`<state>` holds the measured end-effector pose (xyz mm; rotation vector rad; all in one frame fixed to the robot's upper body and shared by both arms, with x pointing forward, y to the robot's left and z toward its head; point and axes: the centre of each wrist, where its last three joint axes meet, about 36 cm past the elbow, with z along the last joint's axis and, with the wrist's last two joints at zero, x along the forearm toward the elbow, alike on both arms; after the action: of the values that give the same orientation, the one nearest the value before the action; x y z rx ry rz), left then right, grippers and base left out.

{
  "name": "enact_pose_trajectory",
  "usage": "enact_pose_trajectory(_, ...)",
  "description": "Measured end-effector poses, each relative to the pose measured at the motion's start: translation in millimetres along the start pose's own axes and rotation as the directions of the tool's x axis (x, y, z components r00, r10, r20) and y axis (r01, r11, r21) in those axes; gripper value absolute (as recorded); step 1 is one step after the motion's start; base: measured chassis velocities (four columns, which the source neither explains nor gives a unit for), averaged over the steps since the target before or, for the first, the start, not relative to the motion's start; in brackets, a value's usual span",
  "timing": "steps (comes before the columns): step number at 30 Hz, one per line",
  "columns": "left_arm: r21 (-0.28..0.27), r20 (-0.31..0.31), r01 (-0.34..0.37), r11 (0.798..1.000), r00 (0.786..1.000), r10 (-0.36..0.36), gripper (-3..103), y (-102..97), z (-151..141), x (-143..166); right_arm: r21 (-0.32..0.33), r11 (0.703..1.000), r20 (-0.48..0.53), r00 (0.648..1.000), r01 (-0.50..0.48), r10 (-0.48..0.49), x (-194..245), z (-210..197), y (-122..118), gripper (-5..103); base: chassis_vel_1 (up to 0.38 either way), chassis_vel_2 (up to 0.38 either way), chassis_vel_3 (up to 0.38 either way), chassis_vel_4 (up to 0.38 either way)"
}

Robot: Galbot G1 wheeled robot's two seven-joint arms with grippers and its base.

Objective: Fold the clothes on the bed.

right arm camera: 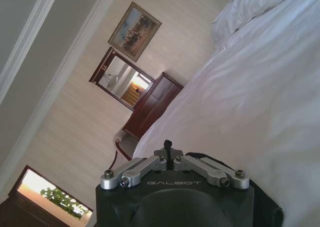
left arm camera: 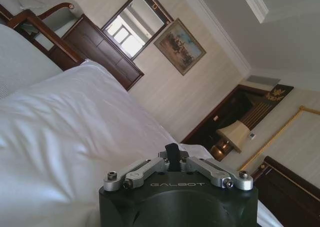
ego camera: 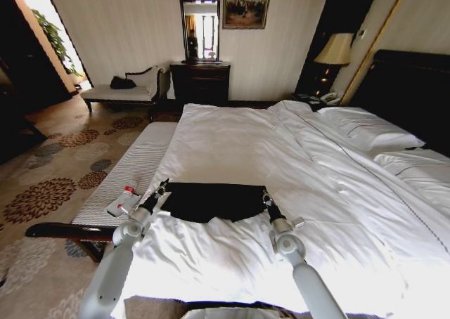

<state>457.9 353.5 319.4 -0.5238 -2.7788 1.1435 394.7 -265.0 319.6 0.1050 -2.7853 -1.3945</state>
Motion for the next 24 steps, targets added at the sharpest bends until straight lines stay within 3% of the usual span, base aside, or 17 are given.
enact_pose_trajectory(15,-0.011,-0.016,0.000,1.000,1.000,-0.001,2,1.5,13.7,17.8,0.054,0.998,-0.008,1.000,0.020,-0.020,16.7,16.1,-11.0,1,0.000,0.000,0.000,0.000)
enact_pose_trajectory(21,-0.043,-0.004,0.002,0.999,1.000,-0.002,1,-2.1,13.1,23.1,0.072,0.997,-0.004,1.000,0.018,-0.017,20.8,17.8,-12.7,1,0.000,0.000,0.000,0.000)
enact_pose_trajectory(22,-0.051,0.003,0.000,0.999,1.000,0.000,1,-4.0,11.0,25.3,0.076,0.997,0.001,1.000,0.024,-0.024,22.1,16.3,-10.5,6,0.000,0.000,0.000,0.000)
enact_pose_trajectory(24,-0.060,0.010,-0.002,0.998,1.000,0.003,5,-6.3,8.6,28.3,0.079,0.996,0.008,0.999,0.032,-0.033,23.8,13.8,-7.5,6,0.000,0.000,0.000,0.000)
